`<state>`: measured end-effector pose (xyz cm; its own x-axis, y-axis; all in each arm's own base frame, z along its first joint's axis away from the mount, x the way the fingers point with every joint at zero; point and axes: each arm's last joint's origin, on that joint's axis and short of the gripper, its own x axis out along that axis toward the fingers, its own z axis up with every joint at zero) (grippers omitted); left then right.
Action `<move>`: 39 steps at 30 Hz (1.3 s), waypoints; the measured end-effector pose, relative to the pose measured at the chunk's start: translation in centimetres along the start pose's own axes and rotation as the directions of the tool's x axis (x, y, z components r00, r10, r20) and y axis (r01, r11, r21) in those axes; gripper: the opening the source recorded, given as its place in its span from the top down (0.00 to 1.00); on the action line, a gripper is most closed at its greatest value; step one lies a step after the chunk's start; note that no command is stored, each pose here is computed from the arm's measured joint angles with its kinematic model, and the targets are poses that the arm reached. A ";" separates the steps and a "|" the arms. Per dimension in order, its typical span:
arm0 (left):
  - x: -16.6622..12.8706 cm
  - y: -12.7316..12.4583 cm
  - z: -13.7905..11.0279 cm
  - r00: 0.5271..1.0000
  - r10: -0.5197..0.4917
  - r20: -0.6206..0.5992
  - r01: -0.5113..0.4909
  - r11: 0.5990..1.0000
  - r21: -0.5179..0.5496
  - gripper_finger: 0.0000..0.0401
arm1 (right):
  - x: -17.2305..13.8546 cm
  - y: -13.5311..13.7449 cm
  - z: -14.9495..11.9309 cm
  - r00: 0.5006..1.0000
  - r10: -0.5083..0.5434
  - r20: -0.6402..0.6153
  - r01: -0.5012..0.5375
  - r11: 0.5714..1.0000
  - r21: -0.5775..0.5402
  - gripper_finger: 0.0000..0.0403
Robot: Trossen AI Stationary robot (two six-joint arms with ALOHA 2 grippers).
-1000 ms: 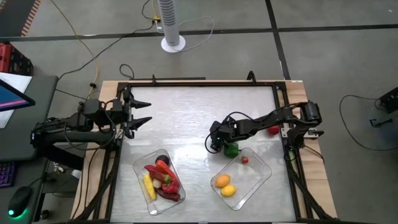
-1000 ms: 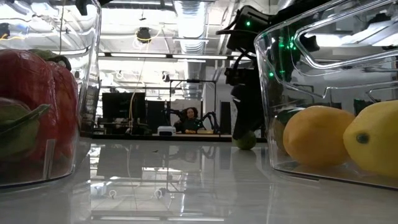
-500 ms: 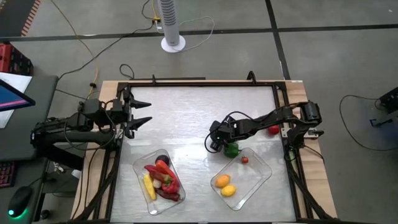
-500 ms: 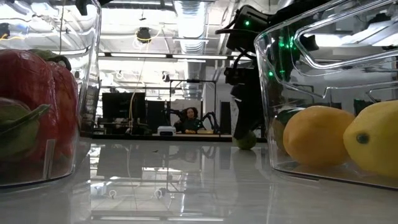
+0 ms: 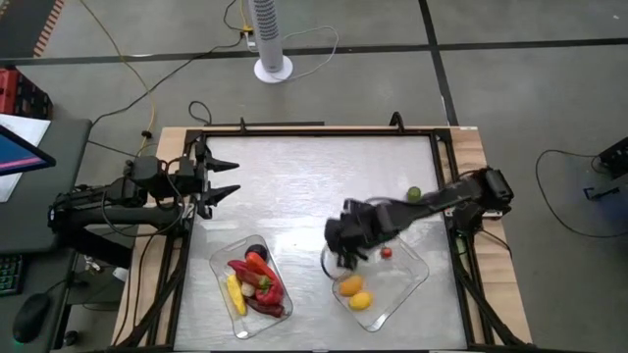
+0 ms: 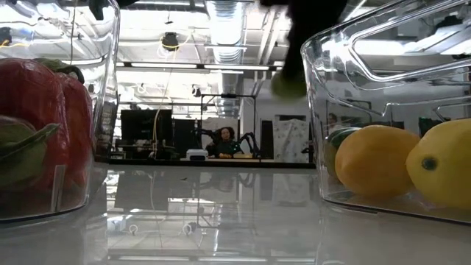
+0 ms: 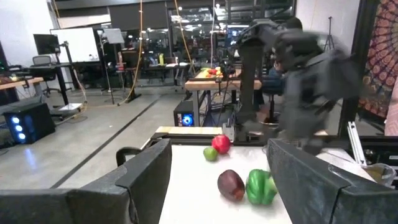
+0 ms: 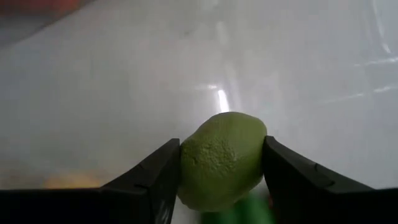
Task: Sort produce into baskets
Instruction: Put the lime into the right transparent bin, then put the lemon into the right transparent bin
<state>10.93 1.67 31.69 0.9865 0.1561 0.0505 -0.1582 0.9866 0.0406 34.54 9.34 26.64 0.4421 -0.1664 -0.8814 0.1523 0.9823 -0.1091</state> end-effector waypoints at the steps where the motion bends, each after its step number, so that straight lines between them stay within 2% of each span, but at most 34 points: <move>1: 0.0 0.0 0.0 1.000 0.000 0.000 0.000 1.000 0.000 0.37 | -0.9 0.9 -0.3 1.000 0.008 -0.014 -0.008 1.000 -0.014 0.42; 6: 0.0 0.0 0.0 1.000 0.000 0.001 0.000 1.000 -0.001 0.37 | -3.4 4.0 -2.4 0.995 0.015 -0.102 -0.013 1.000 0.027 0.41; 10: 0.0 0.0 0.0 1.000 0.000 0.005 0.000 1.000 -0.016 0.37 | -4.4 5.6 -4.6 0.982 -0.024 -0.188 0.044 0.994 0.104 0.41; 15: 0.0 0.0 0.1 1.000 -0.002 0.005 0.003 0.998 -0.058 0.37 | -4.9 6.4 -6.4 0.971 -0.108 -0.214 0.147 0.974 0.173 0.41; 19: 0.0 -0.1 0.1 0.999 -0.032 0.010 0.033 0.996 -0.088 0.37 | -4.0 6.1 -7.0 0.960 -0.147 -0.240 0.198 0.958 0.207 0.39; 27: 0.0 -0.2 0.2 0.998 -0.059 0.021 0.061 0.995 -0.081 0.37 | -2.7 5.3 -7.5 0.946 -0.168 -0.279 0.239 0.940 0.245 0.28; 35: 0.0 -0.2 0.5 0.995 -0.083 0.049 0.087 0.993 -0.085 0.37 | -2.4 4.6 -7.1 0.912 -0.036 -0.408 0.171 0.939 0.300 0.14; 39: 0.0 -0.2 0.5 0.995 -0.089 0.055 0.093 0.992 -0.083 0.37 | -2.7 3.4 -6.0 0.912 -0.029 -0.410 0.168 0.936 0.309 0.10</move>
<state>10.92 1.40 32.19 0.9928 0.0648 0.1010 -0.0613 0.9974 -0.0377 28.61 13.67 25.91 0.0365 -0.1448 -0.9888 0.4903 0.8648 -0.1085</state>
